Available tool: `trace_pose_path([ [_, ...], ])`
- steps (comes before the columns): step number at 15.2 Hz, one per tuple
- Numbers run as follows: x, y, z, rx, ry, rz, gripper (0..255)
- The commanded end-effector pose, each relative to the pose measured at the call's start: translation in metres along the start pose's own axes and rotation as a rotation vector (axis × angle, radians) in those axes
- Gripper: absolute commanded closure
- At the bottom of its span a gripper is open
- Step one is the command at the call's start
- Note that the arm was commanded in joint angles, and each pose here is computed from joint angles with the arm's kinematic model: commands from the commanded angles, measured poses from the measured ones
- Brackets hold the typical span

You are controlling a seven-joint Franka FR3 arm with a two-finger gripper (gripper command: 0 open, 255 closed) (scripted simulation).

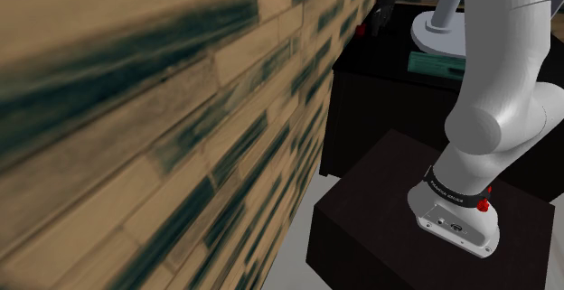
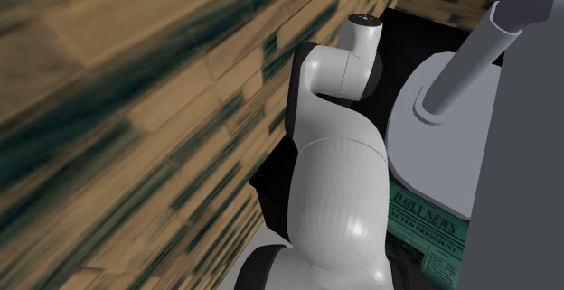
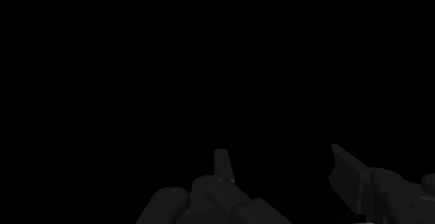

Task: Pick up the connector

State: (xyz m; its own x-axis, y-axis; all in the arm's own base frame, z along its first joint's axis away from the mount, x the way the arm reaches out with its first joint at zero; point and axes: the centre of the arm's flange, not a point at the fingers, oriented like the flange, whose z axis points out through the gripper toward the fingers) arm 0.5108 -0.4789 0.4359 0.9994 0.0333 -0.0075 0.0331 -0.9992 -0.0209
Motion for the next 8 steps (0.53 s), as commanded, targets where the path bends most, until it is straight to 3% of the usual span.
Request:
trace_pose_path([
  [1, 0.000, 0.000, -0.011, 0.000, 0.000, 0.000, 255],
  [8, 0.000, 0.000, -0.048, 0.000, 0.000, 0.000, 255],
])
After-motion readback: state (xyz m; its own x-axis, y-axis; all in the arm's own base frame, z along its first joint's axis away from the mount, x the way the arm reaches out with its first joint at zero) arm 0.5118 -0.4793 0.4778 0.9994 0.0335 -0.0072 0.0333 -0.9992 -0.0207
